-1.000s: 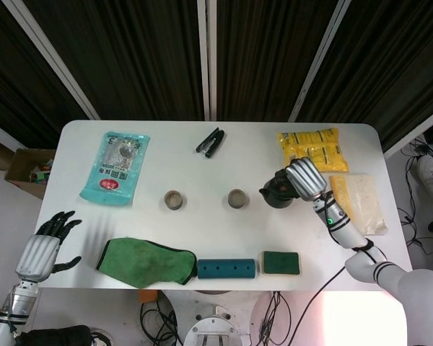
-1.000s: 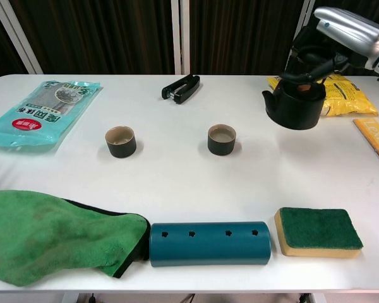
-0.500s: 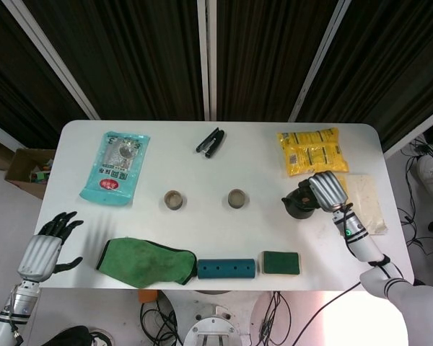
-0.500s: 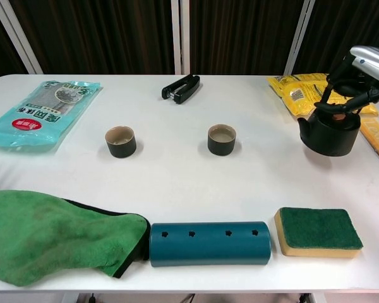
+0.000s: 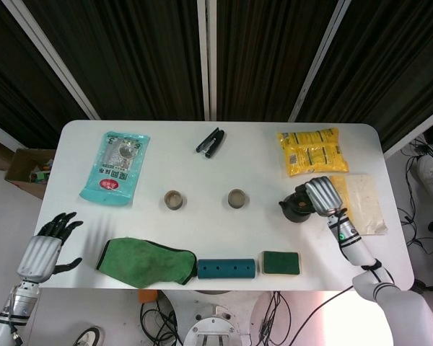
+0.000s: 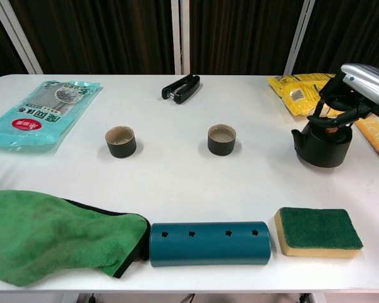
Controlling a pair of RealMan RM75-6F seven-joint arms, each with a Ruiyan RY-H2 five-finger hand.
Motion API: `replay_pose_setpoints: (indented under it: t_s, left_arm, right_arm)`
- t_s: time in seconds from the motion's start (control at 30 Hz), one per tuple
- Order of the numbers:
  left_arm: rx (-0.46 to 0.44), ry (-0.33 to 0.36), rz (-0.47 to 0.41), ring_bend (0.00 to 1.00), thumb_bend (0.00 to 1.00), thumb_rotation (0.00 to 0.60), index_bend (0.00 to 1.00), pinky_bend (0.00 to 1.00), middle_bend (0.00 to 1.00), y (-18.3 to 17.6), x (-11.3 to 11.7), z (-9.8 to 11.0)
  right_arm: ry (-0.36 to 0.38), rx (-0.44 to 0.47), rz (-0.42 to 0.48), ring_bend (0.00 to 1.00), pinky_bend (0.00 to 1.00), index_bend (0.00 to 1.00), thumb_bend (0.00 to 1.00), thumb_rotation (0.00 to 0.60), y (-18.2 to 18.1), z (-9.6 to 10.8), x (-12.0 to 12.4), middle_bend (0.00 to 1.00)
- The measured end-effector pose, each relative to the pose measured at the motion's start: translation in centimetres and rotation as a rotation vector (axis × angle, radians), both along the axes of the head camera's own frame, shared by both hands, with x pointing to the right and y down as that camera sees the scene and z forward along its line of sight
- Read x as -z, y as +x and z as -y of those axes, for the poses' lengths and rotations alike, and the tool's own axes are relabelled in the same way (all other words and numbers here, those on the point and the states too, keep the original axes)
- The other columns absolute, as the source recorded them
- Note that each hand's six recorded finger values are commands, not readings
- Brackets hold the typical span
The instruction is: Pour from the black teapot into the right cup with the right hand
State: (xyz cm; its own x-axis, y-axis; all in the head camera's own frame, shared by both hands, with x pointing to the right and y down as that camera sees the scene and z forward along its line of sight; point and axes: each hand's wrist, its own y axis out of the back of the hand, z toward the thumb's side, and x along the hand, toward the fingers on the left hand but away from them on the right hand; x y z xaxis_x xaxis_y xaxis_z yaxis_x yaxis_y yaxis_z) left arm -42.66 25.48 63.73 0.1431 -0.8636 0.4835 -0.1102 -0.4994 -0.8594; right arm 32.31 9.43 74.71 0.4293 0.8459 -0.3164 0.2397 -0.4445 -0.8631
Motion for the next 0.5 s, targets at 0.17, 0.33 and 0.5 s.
replay_pose_setpoints:
  t_s: [0.17, 0.33, 0.5]
  left_arm:
    - [-0.001, 0.005, -0.002, 0.07, 0.13, 0.600, 0.22, 0.23, 0.09, 0.01, 0.08, 0.19]
    - [0.003, 0.006, -0.002, 0.07, 0.13, 0.600, 0.22, 0.23, 0.09, -0.17, 0.02, 0.23]
    - [0.007, 0.012, -0.002, 0.07, 0.13, 0.600, 0.22, 0.23, 0.09, -0.30, 0.14, 0.26]
  right_arm:
    - [0.005, 0.003, -0.021, 0.97, 0.83, 1.00, 0.31, 0.515, -0.18, -0.14, -0.44, 1.00]
    - [-0.005, -0.006, -0.028, 0.97, 0.80, 1.00, 0.27, 0.515, -0.19, -0.37, -0.89, 1.00]
    - [-0.010, -0.009, -0.022, 0.94, 0.73, 1.00, 0.21, 0.501, -0.34, -0.52, -1.06, 1.00]
